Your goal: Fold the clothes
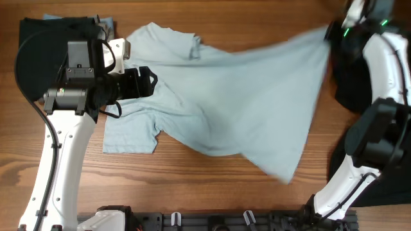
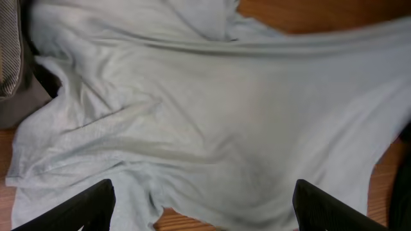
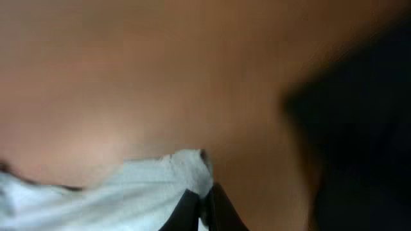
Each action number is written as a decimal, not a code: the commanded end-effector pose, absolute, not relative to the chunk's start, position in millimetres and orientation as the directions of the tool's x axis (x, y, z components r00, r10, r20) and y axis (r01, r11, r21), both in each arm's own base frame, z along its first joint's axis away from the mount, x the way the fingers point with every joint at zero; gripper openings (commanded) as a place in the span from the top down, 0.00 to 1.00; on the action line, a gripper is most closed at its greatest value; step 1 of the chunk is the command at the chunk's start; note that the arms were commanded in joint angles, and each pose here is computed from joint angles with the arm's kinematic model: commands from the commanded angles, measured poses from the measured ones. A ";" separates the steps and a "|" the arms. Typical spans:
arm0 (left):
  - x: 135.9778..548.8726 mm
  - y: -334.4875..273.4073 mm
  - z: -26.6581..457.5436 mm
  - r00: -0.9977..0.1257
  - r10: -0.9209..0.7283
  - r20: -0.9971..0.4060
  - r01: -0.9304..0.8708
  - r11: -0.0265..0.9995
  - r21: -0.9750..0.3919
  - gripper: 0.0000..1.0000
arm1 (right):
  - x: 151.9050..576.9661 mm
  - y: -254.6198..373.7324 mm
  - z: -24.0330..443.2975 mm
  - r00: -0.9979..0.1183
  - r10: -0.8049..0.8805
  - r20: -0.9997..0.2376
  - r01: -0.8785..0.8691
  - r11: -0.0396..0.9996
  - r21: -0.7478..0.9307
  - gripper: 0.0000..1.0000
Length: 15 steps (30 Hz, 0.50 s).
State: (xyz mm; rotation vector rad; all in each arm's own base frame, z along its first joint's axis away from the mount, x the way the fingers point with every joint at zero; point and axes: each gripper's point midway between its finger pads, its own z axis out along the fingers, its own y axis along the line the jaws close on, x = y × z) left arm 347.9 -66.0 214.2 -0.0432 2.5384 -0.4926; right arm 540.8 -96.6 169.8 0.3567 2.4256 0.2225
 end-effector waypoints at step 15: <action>330.6 -47.2 197.8 -0.886 -0.118 -0.448 0.001 0.967 -0.256 0.10 | 524.4 -108.5 236.7 -0.706 0.299 -0.643 0.228 0.954 0.194 0.00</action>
